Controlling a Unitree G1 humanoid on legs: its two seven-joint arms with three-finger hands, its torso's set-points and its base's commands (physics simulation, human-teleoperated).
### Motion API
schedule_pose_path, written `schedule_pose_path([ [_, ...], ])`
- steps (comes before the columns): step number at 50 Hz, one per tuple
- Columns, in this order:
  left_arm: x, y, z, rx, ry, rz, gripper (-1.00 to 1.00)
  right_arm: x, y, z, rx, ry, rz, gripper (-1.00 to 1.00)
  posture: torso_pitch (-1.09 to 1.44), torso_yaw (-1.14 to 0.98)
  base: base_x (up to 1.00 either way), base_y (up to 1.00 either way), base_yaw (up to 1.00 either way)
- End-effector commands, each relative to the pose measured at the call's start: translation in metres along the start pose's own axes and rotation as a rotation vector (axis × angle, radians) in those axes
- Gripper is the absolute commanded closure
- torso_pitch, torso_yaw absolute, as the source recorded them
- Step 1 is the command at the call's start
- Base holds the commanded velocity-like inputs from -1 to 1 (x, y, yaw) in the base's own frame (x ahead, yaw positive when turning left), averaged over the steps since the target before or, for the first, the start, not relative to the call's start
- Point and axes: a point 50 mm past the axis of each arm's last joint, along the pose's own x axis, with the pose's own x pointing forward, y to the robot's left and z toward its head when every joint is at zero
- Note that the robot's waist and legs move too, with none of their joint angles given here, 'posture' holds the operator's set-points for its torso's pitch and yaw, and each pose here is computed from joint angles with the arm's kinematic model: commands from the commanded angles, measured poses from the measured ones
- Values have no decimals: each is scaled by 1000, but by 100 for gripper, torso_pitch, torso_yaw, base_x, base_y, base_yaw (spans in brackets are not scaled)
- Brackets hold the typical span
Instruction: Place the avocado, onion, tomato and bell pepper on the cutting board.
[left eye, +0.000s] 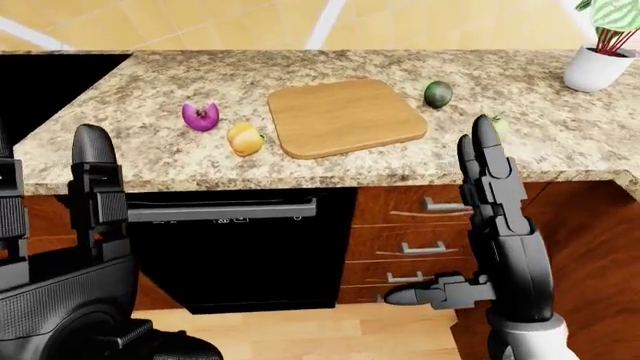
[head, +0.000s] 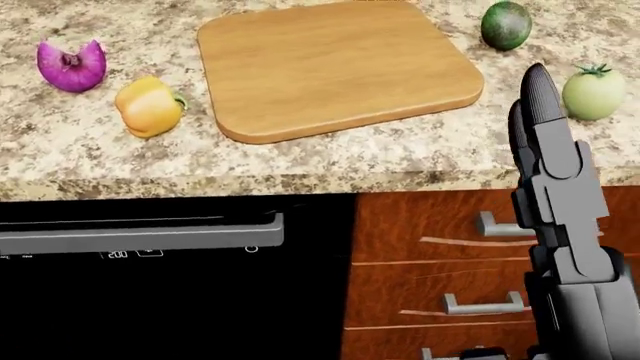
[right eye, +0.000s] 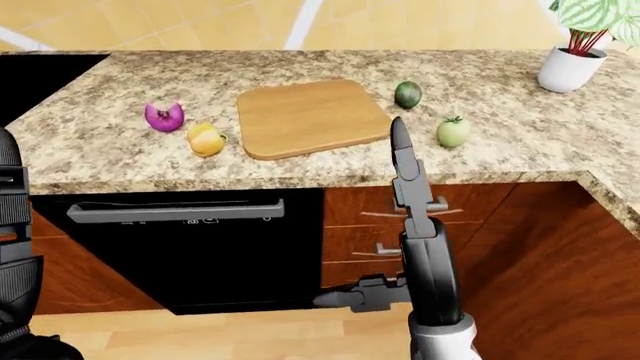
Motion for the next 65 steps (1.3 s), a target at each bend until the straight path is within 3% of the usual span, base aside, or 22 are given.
schedule_pose_path([
  [1,1,-4,8,-5,-43,-29,-100,1,-3,8,-12,-47,-18,-100,0,0,0,-39,0],
  [65,-1,-6,6,-5,-41,-39,-100,1,-2,7,-22,-44,-14,-100,0,0,13,-6,0],
])
